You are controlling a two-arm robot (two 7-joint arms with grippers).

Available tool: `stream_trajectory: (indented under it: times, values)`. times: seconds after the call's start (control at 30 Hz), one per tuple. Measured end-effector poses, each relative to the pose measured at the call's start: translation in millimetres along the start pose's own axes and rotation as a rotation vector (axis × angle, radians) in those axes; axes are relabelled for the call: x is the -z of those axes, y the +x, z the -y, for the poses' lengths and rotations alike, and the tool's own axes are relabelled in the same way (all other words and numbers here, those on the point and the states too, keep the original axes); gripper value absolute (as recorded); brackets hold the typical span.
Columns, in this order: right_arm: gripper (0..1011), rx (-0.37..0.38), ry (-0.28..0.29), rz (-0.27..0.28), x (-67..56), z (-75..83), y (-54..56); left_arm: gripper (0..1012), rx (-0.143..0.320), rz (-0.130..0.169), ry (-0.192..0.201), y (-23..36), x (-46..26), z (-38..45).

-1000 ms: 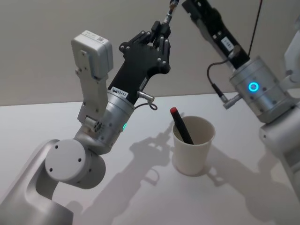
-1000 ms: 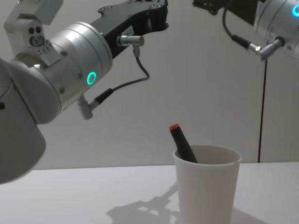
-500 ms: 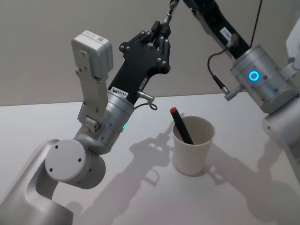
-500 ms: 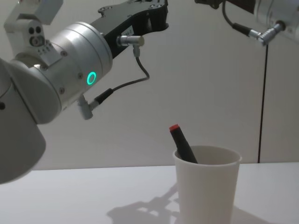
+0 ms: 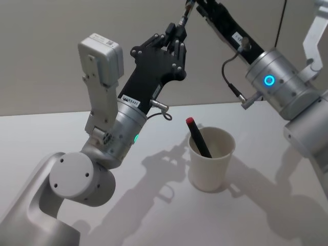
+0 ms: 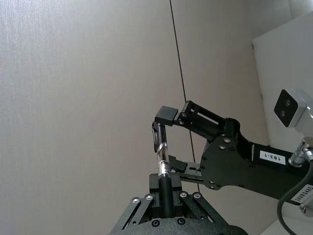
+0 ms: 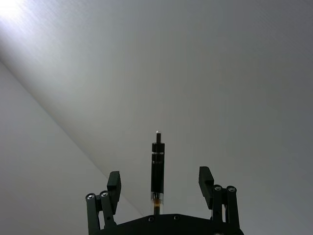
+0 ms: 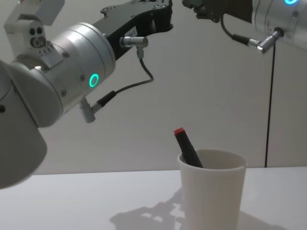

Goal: Place the pen into the pen holder.

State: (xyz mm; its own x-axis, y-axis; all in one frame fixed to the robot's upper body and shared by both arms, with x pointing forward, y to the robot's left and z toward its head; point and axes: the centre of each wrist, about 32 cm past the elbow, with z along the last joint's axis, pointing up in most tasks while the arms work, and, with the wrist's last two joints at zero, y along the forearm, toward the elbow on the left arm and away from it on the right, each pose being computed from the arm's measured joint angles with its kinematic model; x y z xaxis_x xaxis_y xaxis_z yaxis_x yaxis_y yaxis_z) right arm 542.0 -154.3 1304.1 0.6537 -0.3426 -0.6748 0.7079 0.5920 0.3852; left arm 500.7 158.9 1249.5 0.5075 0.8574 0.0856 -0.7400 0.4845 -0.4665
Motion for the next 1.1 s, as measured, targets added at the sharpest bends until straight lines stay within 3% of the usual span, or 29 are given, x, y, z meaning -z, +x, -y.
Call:
stream_trajectory:
  times: [1.1]
  values:
    - [1001, 0.002, -0.014, -0.02, 5.6, -7.4, 5.7, 135, 0.0, 0.0, 0.0, 0.0, 0.0, 0.0]
